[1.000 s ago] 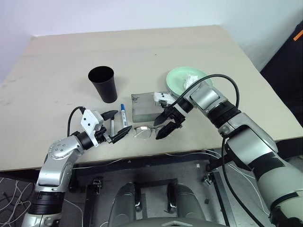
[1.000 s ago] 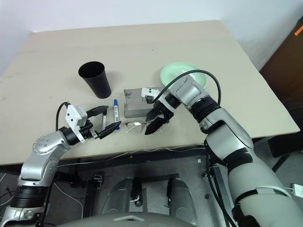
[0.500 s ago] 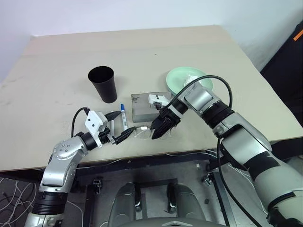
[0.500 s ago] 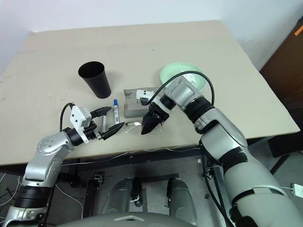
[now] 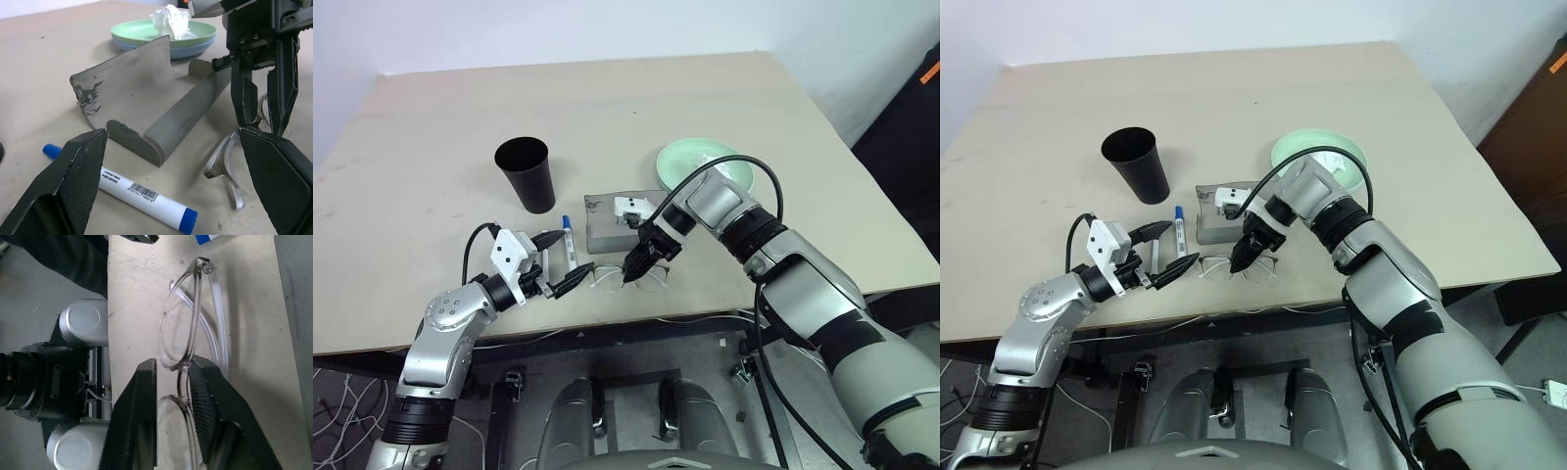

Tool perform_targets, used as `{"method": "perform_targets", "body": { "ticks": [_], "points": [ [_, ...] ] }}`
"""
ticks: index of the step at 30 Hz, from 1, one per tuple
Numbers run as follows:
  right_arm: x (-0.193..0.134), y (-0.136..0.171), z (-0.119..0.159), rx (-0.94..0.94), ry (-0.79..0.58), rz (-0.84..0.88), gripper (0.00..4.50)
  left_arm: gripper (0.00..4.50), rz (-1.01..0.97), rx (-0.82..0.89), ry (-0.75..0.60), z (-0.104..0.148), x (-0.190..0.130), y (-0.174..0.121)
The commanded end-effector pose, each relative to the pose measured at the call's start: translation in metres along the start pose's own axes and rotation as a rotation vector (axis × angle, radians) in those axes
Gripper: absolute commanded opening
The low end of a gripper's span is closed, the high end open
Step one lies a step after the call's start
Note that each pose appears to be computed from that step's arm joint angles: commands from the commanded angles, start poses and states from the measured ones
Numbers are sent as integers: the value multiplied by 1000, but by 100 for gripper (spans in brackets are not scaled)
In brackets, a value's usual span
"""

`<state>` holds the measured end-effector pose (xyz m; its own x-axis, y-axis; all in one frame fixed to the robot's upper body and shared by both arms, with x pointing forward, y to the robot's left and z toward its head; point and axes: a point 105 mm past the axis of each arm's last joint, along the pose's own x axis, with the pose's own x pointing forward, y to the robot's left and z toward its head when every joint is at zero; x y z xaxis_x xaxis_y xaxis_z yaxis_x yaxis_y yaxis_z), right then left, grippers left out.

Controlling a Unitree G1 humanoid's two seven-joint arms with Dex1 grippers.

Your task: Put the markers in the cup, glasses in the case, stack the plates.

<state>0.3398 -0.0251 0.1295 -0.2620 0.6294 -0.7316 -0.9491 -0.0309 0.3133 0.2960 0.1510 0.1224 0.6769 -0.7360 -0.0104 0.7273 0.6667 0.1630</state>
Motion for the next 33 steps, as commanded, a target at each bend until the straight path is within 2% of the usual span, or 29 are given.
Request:
{"method": "perform_targets", "body": {
  "ticks": [1, 15, 20, 23, 29, 33],
  "points": [
    [-12, 3, 16, -44, -36, -13, 1, 450, -2, 32, -31, 7, 0, -2],
    [-45, 29, 25, -101, -110, 0, 1, 450, -9, 33, -39, 16, 2, -6],
    [-67, 33, 35, -174, -154, -40, 1, 450, -5, 34, -39, 20, 3, -5],
    [-81, 30, 44, -228, -185, -73, 1, 450, -1, 34, -37, 20, 2, -5],
    [-92, 4, 56, -369, -215, -208, 1, 450, 15, 36, -32, 19, -3, -2],
    [-89, -13, 60, -344, -232, -280, 1, 450, 30, 37, -22, 16, -8, -2]
  ]
}}
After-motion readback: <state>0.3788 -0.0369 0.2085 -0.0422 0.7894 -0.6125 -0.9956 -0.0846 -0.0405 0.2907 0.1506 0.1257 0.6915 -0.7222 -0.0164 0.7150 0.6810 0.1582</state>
